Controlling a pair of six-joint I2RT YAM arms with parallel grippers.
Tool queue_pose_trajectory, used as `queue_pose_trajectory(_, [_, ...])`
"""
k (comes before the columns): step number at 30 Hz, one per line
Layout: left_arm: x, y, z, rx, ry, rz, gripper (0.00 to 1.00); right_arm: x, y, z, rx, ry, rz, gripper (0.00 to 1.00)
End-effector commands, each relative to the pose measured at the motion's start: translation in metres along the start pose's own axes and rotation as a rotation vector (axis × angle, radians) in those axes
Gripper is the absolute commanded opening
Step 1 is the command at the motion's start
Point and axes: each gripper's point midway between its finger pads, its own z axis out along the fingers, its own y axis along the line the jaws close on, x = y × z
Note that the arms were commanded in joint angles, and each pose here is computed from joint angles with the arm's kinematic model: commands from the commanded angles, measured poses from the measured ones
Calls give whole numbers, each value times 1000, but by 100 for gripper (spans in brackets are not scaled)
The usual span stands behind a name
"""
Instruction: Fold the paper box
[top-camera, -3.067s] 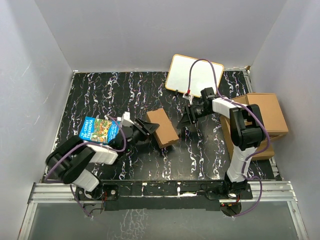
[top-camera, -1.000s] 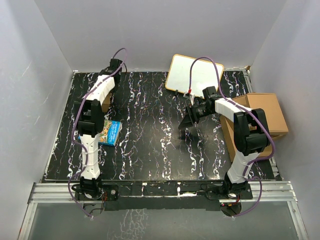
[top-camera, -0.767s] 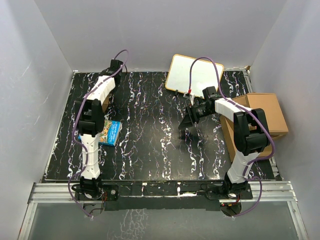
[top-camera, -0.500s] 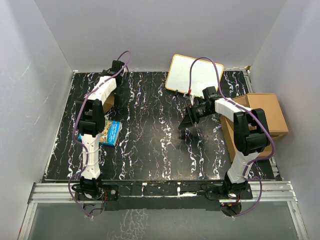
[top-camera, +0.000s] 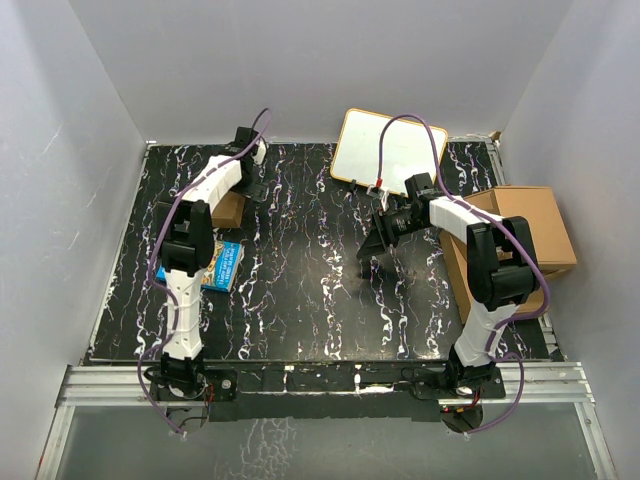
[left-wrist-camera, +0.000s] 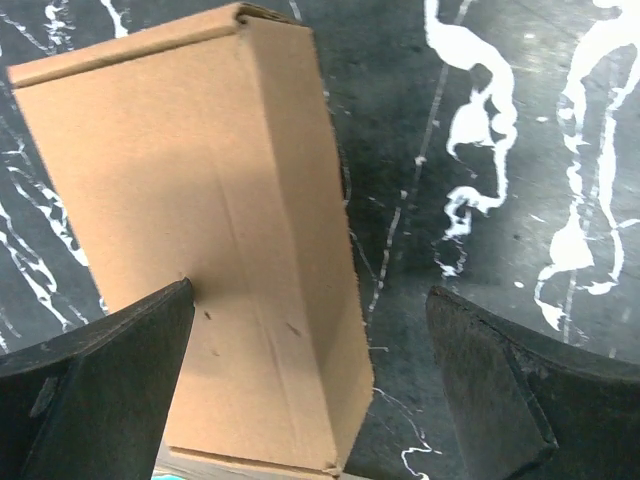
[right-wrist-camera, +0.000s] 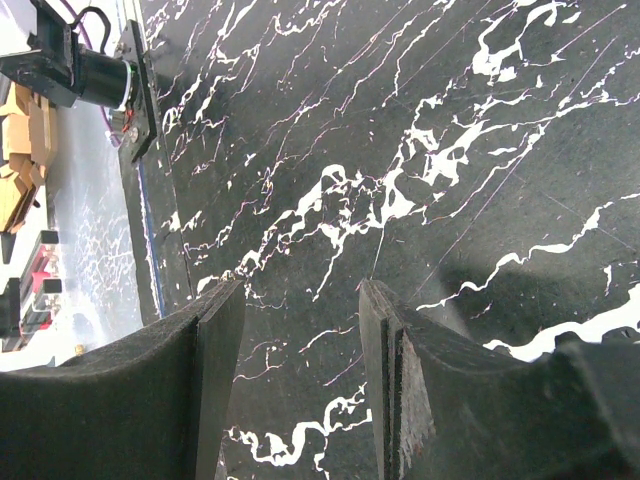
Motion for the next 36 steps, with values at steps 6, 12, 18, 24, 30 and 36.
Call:
queue_pose_trajectory(6, [-5, 10, -64, 221, -141, -209, 97, -4, 0, -1, -13, -14, -44, 53])
queue_pose_trajectory(12, [15, 33, -68, 170, -185, -237, 97, -3, -1, 0, -18, -13, -40, 53])
queue_pose_trajectory(18, [26, 31, -69, 171, -195, -191, 97, -1, -2, 1, -16, -10, -36, 53])
queue_pose_trajectory(24, [34, 19, -71, 177, -207, -168, 97, 0, -3, 2, -18, -7, -33, 53])
queue_pose_trajectory(30, [49, 22, -56, -4, -137, -118, 96, 1, -3, 4, -21, -2, -30, 53])
queue_pose_trajectory(36, [54, 25, -47, -109, -112, -82, 82, 2, -4, 4, -18, -1, -28, 53])
